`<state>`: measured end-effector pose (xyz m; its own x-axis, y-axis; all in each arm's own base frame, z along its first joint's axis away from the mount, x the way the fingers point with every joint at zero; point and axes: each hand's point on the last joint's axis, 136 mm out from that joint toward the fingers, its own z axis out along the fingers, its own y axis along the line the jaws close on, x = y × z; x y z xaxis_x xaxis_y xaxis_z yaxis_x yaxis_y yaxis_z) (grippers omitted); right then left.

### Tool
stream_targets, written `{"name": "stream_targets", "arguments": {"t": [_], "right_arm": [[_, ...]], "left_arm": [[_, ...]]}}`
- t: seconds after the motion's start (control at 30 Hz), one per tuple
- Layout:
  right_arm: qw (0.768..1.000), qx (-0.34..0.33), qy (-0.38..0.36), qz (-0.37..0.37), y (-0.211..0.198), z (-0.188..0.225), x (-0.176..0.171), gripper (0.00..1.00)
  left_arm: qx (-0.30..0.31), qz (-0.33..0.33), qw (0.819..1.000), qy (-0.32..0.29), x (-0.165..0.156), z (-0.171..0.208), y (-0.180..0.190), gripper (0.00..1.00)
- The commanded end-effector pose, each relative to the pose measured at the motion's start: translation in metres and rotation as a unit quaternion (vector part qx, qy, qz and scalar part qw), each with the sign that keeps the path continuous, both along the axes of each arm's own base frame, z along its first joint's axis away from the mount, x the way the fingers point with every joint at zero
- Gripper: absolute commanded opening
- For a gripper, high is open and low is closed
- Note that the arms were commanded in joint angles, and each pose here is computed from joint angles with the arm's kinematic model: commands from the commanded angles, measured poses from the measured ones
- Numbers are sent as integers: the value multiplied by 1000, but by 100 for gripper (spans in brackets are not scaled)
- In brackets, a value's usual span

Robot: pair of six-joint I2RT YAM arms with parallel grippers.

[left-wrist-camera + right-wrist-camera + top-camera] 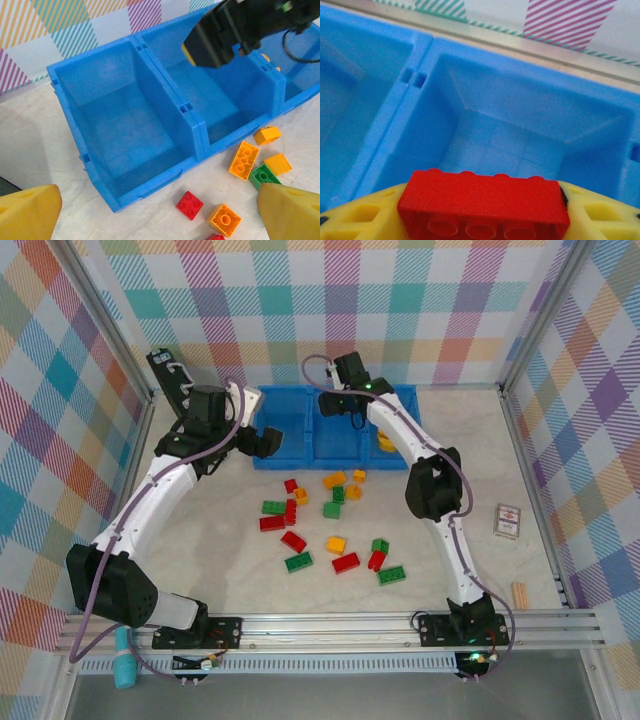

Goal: Sort the legos into containers by color
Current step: Place the lego in the container, then pick up the lego from the bottom-center of the table.

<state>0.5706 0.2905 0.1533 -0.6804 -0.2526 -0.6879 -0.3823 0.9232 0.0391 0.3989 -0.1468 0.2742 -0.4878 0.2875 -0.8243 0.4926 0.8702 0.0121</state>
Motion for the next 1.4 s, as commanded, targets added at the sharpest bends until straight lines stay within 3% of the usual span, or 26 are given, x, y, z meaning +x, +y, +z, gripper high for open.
{"name": "stream_targets", "arguments": {"t": [0.0,0.3,0.43,0.6,0.83,1.03,1.17,1.37], "right_arm": [[999,-25,-13,14,3,-7,6,51],[999,-42,16,15,5,-39,0,57],[999,-42,14,11,4,-35,-1,68],[999,-43,-3,9,0,-4,-10,85],[999,-11,-16,36,-2,56,-48,88],[998,-41,37,29,-33,71,-121,89],[995,-55,87,-12,-72,60,-195,89],[983,-21,165,-73,-119,21,-319,88]], "left_arm": [[4,-1,1000,-18,-5,12,5,100],[5,-2,1000,-22,-7,17,6,100],[3,-4,1000,-22,-8,19,5,100],[-5,-6,1000,-24,-8,22,3,100],[-20,-13,999,-29,-9,29,-2,100],[-25,-16,999,-37,-15,37,-1,100],[-28,-18,999,-39,-16,39,-2,100],[-28,-18,999,-36,-15,36,-3,100]]}}
